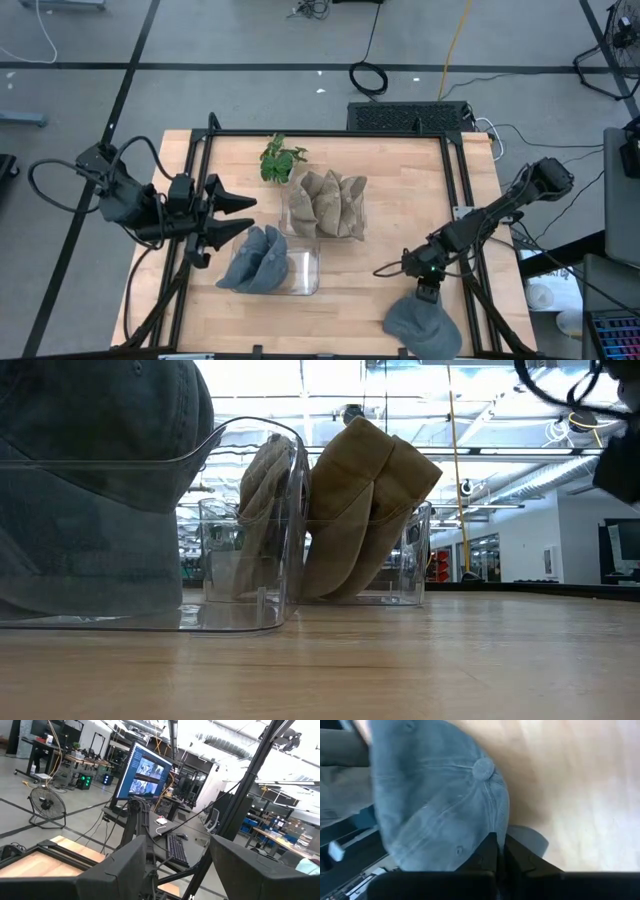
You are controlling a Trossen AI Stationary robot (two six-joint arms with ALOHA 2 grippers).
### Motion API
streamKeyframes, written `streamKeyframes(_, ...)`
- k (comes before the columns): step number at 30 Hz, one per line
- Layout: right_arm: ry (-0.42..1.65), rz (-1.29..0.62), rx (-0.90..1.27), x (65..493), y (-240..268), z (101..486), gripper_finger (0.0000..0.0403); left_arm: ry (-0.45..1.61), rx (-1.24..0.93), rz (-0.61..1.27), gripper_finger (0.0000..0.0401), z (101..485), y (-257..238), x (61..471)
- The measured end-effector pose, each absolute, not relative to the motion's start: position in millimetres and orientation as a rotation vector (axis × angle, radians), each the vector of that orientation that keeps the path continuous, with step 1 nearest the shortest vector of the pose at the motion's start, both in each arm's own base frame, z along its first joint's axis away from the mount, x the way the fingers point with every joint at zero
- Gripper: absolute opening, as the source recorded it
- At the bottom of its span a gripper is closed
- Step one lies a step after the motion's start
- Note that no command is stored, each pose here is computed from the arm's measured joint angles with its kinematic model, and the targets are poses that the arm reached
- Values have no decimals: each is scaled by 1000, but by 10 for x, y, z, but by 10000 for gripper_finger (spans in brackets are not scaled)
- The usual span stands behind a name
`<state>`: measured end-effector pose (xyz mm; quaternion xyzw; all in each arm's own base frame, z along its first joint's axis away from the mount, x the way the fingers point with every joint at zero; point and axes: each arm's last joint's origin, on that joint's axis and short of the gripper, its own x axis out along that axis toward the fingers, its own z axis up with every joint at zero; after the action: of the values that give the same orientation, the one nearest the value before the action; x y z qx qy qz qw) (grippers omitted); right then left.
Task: Pick & Place hat
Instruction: Put the blue cap into the bottom transparent bin
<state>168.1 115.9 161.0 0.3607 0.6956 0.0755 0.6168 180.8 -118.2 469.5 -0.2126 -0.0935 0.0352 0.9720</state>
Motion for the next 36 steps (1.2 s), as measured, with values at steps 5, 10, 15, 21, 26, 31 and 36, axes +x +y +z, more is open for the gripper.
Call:
streamKeyframes(5,1532,236,841,1709,1166,1842,1,-192,-459,70,230,4697,-1178,1808)
streamKeyframes(10,1467,238,852,1693,1121,2114,0,-201,-485,93,230,4700,-1127,1838)
streamKeyframes(15,1394,194,836,1641,1041,2398,0,-209,-490,114,230,4699,-1059,1881)
streamKeyframes(21,1265,132,772,1566,941,2655,0,-216,-483,119,230,4702,-984,1929)
streamKeyframes(26,1119,126,674,1556,894,2843,0,-222,-483,134,230,4703,-940,1951)
streamKeyframes(31,994,126,570,1554,859,3015,0,-225,-488,145,230,4703,-918,1961)
streamKeyframes(36,890,147,471,1533,824,3158,0,-226,-505,144,230,4702,-917,1962)
